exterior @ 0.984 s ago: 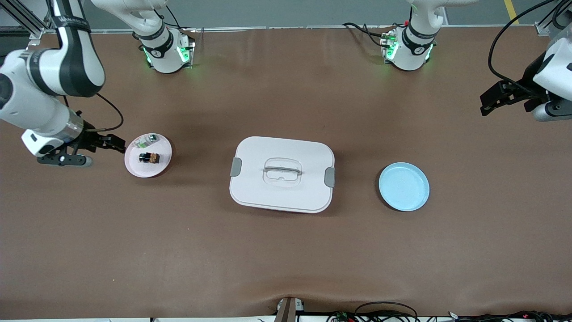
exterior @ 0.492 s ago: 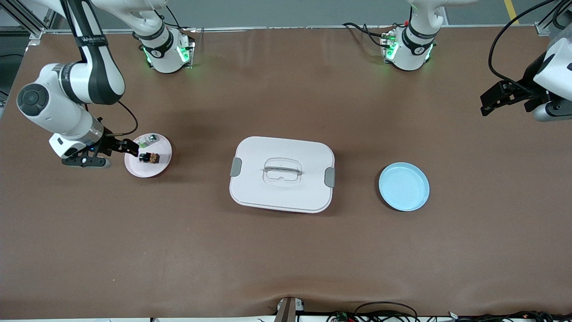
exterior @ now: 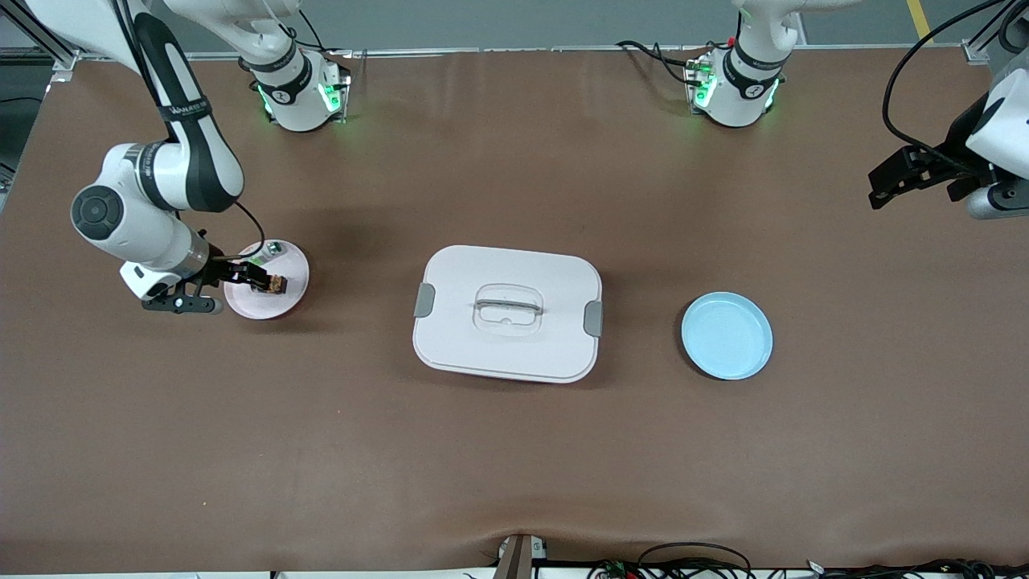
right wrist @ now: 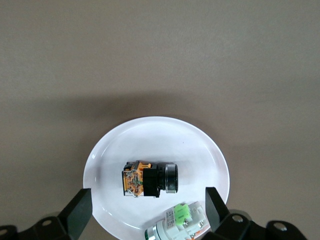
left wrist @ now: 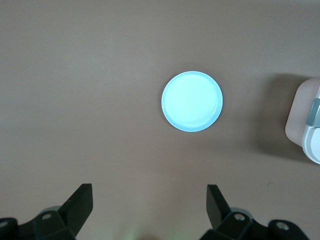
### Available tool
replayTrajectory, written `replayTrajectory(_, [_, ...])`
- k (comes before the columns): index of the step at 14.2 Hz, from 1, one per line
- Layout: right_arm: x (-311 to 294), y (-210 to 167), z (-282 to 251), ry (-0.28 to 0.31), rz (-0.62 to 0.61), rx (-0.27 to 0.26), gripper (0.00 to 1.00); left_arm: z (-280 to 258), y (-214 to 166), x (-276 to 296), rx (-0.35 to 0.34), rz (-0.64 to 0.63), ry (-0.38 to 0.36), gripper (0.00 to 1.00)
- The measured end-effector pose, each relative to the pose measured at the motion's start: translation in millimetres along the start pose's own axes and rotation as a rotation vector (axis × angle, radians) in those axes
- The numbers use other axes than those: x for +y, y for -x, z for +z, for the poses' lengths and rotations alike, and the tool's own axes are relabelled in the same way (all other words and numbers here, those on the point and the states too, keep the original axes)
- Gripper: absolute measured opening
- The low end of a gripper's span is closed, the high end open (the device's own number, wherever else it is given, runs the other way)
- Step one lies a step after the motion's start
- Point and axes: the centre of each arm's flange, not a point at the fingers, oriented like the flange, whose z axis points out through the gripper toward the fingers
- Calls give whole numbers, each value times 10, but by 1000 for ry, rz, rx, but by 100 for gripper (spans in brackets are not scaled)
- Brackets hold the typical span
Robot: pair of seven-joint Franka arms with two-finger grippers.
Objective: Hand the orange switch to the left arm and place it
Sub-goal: 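Move the right gripper down over the switch on the pink plate, then close the right gripper on the black-and-orange switch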
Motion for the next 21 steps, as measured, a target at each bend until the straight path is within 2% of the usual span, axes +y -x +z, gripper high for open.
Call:
replayTrajectory(6, [-69, 22, 238, 4, -14, -45, 100, 0, 1, 9, 0, 2, 0, 100])
replayTrajectory(21, [-92, 7, 717, 33, -57, -72, 100, -2, 6, 36, 0, 7, 0, 100])
